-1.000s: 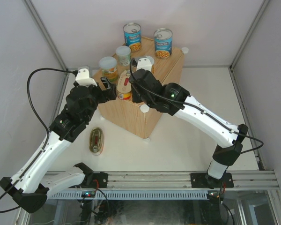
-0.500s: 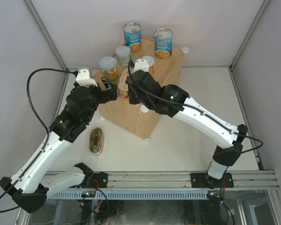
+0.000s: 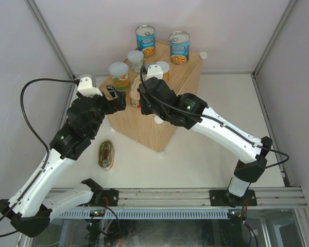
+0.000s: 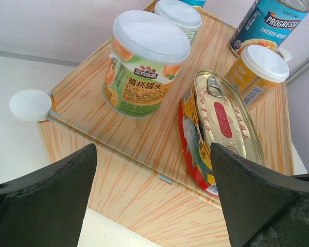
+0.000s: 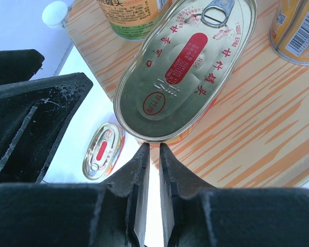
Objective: Place and organize the canned foods onto the counter
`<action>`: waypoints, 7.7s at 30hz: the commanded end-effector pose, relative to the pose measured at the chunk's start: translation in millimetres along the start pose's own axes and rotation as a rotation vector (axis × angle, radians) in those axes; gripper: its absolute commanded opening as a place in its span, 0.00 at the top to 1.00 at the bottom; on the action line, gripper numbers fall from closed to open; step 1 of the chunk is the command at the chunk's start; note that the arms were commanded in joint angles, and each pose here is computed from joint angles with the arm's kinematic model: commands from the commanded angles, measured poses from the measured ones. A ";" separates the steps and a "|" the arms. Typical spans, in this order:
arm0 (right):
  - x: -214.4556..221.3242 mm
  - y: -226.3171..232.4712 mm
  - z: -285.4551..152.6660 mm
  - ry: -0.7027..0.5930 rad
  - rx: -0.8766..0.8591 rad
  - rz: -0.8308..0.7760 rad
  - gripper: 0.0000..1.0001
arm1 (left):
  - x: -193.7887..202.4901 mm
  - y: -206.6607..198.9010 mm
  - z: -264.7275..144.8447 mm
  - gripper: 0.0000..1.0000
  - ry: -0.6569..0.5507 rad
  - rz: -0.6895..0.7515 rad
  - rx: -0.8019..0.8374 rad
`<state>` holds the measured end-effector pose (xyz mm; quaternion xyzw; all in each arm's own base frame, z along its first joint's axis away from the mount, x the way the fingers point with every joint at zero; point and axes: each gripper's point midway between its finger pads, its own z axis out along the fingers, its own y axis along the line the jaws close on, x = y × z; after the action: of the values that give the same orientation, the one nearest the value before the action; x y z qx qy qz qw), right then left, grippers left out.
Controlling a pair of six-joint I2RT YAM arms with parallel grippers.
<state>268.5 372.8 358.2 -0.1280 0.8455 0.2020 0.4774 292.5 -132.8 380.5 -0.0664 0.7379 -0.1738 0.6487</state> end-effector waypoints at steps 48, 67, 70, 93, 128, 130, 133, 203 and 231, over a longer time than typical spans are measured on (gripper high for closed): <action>-42.4 -29.9 -12.4 -0.099 0.031 0.051 0.76 | -18.3 -4.0 0.6 0.06 -0.057 -0.037 0.018; -36.7 -19.5 6.7 -0.077 -0.009 0.106 0.76 | -23.2 4.6 -4.1 0.06 -0.084 -0.040 0.004; -31.4 -18.0 9.2 -0.058 -0.011 0.119 0.76 | -23.3 5.1 -4.2 0.06 -0.085 -0.042 0.004; -30.0 6.3 18.3 -0.038 -0.055 0.127 0.76 | -25.3 10.7 -12.0 0.07 -0.098 -0.052 -0.003; -46.3 -11.3 -77.8 -0.208 -0.041 0.003 0.32 | 48.3 69.3 -56.2 0.03 0.078 -0.166 -0.176; -44.2 -23.4 -85.7 -0.229 -0.023 0.013 0.28 | 66.4 74.3 -57.5 0.03 0.139 -0.171 -0.203; -42.0 -43.2 -98.8 -0.265 0.001 0.033 0.18 | 92.7 85.3 -62.5 0.03 0.210 -0.190 -0.255; -7.3 -145.8 -153.8 -0.331 -0.029 0.190 0.07 | 282.9 188.9 -67.0 0.00 1.131 0.057 -0.642; 3.2 -142.2 -140.7 -0.296 -0.061 0.230 0.06 | 326.1 180.2 -77.1 0.36 1.168 -0.071 -0.586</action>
<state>221.0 182.0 373.7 -0.0282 0.7864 0.2724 0.5536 191.9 -44.9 25.6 -0.1462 0.9844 0.0438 0.0877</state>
